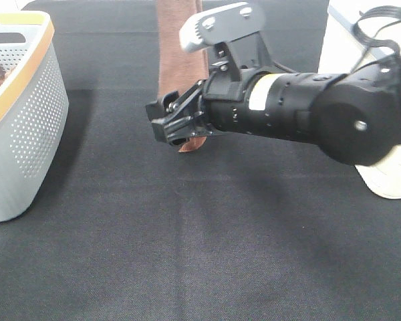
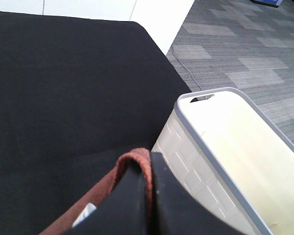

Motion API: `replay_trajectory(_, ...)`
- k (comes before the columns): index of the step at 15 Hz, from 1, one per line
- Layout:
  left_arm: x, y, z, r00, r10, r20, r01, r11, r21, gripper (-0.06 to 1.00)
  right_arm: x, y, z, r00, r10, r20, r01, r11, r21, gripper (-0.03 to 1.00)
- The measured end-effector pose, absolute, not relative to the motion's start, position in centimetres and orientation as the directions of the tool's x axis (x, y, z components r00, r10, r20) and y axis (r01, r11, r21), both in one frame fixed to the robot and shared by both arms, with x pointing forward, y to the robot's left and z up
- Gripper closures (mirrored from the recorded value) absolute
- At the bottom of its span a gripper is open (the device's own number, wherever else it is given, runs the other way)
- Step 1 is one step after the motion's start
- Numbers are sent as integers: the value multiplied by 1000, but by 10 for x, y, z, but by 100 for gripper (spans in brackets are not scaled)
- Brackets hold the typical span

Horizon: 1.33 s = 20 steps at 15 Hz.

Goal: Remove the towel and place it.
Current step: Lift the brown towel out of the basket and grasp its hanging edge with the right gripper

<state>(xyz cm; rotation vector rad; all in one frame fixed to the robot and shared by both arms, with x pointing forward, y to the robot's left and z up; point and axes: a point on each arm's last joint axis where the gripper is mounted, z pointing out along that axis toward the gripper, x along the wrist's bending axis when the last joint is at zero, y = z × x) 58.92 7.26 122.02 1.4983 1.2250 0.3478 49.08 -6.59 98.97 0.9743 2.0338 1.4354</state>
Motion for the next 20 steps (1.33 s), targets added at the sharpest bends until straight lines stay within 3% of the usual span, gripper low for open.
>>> replay_trajectory(2, 588, 71, 1220, 423, 817, -393, 498, 153, 854, 94, 496, -64, 987, -654, 751, -96, 198, 292, 936, 19)
replay_trajectory(7, 587, 70, 1220, 424, 814, -398, 503, 154, 851, 94, 478, -39, 989, -701, 698, -146, 84, 285, 955, 19)
replay_trajectory(14, 583, 71, 1216, 408, 822, -396, 555, 121, 823, 94, 494, -44, 955, -590, 802, -94, 221, 272, 937, 19)
replay_trajectory(20, 566, 78, 1225, 412, 816, -405, 605, 87, 791, 94, 499, -49, 952, -500, 865, -35, 256, 186, 949, 18)
